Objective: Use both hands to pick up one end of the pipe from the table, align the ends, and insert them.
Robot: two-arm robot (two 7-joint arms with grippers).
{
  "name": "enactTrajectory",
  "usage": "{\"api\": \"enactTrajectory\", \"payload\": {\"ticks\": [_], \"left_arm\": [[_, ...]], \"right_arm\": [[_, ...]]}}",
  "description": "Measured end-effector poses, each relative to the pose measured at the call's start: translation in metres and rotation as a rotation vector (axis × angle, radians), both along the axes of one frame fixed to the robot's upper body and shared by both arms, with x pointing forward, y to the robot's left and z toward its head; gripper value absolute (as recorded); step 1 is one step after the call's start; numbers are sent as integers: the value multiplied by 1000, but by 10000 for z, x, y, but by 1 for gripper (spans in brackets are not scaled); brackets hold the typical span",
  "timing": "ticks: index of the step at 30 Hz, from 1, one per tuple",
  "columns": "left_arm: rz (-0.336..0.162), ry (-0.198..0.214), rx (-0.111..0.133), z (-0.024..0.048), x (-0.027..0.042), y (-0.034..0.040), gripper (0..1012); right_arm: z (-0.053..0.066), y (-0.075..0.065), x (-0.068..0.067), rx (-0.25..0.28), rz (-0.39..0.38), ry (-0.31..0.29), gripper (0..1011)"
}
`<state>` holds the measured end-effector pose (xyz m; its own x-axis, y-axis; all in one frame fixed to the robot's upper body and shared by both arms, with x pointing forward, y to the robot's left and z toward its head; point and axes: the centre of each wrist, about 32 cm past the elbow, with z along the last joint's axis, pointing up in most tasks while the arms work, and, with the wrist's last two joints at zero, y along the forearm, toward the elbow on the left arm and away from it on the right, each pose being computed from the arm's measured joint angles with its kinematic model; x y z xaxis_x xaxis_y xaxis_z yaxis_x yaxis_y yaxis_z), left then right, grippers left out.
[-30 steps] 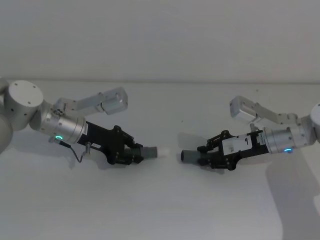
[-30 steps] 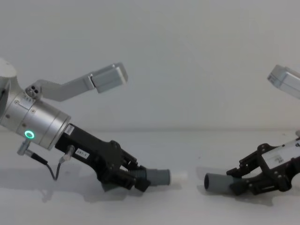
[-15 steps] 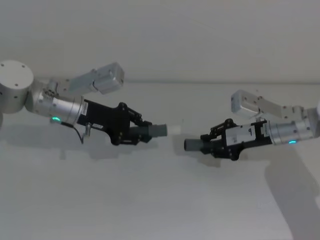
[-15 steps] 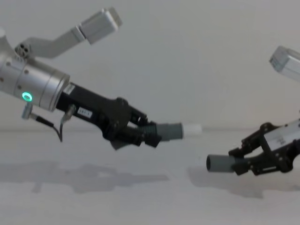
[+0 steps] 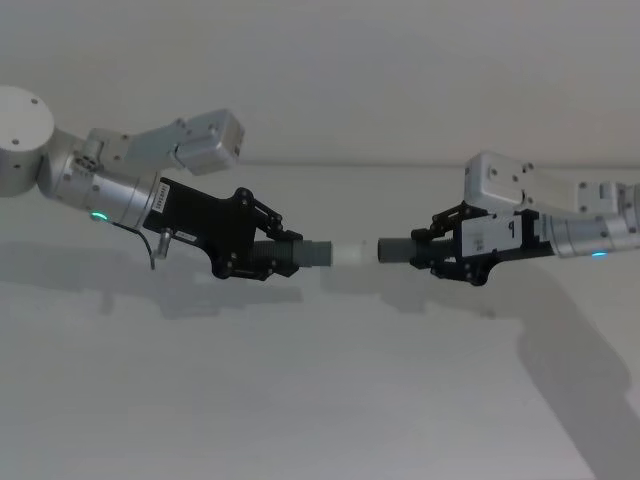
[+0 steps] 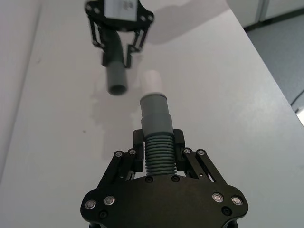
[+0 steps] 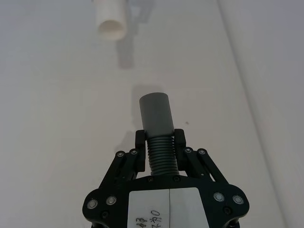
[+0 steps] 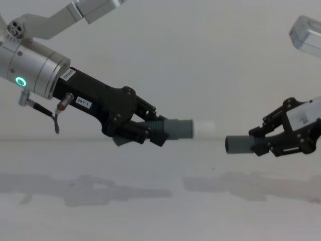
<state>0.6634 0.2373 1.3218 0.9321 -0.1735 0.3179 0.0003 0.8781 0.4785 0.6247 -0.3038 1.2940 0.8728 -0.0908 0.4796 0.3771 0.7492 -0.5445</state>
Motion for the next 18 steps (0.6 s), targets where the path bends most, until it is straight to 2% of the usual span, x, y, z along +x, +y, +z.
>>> {"api": "enactTrajectory", "payload": {"ticks": [5,10,18], "left_arm": [[-13,-5,29,4,-1,8,347],[-18,-7,54,-24,-5,25,347],[-22,-9,75,-51,-8,46,347]], "right_arm": [[75,18,-56,-17,-14,-30,337],[112,27,-107,-31,-24,-46,337],[160,37,-222,-58,-43,-59,337]]}}
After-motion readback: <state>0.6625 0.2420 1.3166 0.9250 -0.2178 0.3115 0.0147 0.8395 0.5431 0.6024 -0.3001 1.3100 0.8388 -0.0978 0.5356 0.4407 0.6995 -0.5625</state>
